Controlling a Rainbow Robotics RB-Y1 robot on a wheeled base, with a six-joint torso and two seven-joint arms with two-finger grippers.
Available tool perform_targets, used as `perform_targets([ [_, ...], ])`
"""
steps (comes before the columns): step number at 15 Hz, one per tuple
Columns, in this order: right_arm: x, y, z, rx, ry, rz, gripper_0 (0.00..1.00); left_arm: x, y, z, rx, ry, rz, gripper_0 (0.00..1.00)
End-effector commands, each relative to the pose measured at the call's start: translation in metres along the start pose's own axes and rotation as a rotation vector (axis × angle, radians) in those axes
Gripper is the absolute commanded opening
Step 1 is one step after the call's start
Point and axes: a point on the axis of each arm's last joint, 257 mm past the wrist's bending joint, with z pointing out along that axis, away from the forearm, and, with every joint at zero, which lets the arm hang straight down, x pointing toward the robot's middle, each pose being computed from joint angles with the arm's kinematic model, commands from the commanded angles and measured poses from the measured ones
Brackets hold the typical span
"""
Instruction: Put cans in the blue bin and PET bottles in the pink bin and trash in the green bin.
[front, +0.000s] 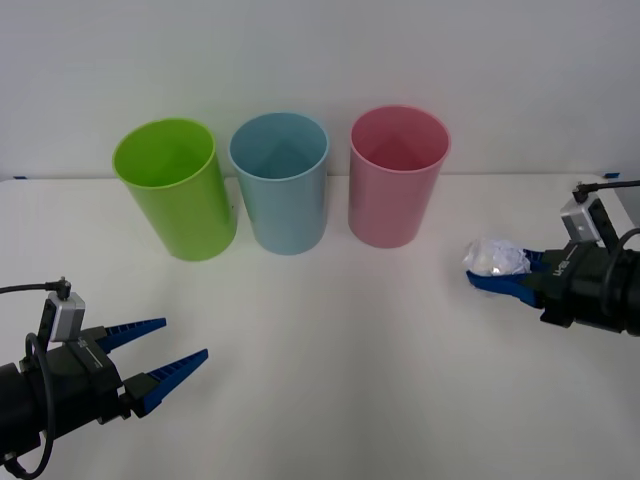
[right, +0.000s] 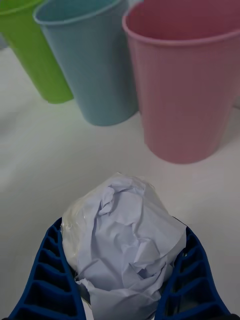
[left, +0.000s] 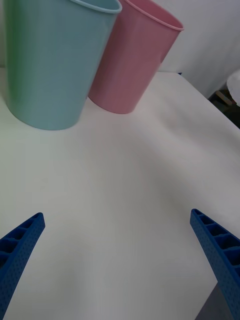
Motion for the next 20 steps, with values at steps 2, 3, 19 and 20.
perform_targets([
  [2,-0.044,0.013,0.002,-0.018,-0.123,-0.002,0.0,0.0,0.0,0.0,0.0,0.0,0.0,1.0],
  [3,-0.051,0.015,0.0,-0.028,-0.14,0.0,0.0,0.0,0.0,0.0,0.0,0.0,0.0,1.0],
  [19,-0.231,0.076,0.059,-0.255,-0.363,-0.041,0.0,0.0,0.0,0.0,0.0,0.0,0.0,1.0],
  [20,-0.242,0.078,0.071,-0.257,-0.372,-0.038,0.0,0.0,0.0,0.0,0.0,0.0,0.0,1.0],
])
